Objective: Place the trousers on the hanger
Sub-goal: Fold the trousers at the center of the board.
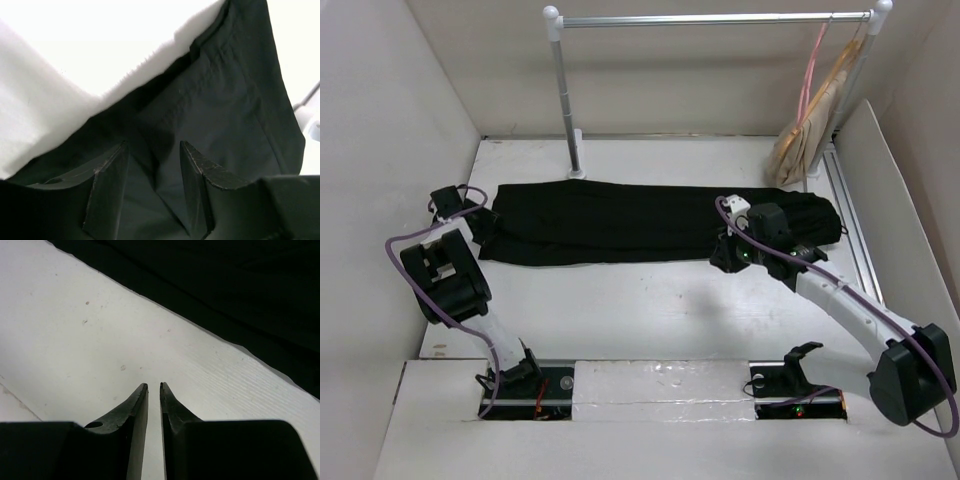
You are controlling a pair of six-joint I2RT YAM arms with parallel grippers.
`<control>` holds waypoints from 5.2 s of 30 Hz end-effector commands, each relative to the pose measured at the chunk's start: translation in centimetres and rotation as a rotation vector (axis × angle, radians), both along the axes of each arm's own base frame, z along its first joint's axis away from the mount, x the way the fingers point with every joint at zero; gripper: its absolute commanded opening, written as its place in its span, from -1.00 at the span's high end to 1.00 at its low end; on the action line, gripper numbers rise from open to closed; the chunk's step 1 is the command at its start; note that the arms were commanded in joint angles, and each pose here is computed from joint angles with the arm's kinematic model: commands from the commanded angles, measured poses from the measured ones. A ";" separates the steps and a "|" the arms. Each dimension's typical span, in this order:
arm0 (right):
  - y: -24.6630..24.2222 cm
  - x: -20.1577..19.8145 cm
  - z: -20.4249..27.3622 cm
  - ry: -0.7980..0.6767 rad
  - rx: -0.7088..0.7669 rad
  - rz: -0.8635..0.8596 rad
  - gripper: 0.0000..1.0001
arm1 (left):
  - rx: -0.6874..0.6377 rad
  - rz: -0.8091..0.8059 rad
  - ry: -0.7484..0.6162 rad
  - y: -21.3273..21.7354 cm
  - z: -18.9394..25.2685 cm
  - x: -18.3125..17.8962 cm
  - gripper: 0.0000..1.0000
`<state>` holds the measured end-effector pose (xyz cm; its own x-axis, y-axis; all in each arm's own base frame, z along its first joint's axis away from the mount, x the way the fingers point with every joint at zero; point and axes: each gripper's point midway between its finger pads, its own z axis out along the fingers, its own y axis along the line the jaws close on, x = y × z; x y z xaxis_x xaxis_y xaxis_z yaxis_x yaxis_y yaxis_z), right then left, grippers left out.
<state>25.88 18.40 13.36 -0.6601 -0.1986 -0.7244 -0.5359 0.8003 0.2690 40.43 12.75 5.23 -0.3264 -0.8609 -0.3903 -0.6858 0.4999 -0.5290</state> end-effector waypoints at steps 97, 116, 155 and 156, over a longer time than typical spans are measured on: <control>-23.6 -8.1 -7.4 0.409 0.074 -0.971 0.29 | 0.086 0.099 0.301 -5.3 -0.5 -15.7 -0.30; -28.6 -3.1 -3.0 0.293 0.033 -1.097 -1.00 | 0.133 -0.461 -0.161 -22.7 10.3 -7.4 -0.45; -33.9 2.2 14.3 -0.223 0.004 -1.098 1.00 | -0.046 -0.882 0.158 -34.8 -2.2 -18.7 -0.49; -32.7 2.4 14.8 -0.225 -0.003 -1.061 1.00 | -0.060 -0.909 0.154 -36.2 -1.8 -19.1 -0.50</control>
<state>28.48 -16.53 26.77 -0.2840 0.4658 -0.8381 0.4739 0.8280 0.2997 23.77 -20.82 3.65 -0.8906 -0.3042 -0.3380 -0.1038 0.8597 -0.5001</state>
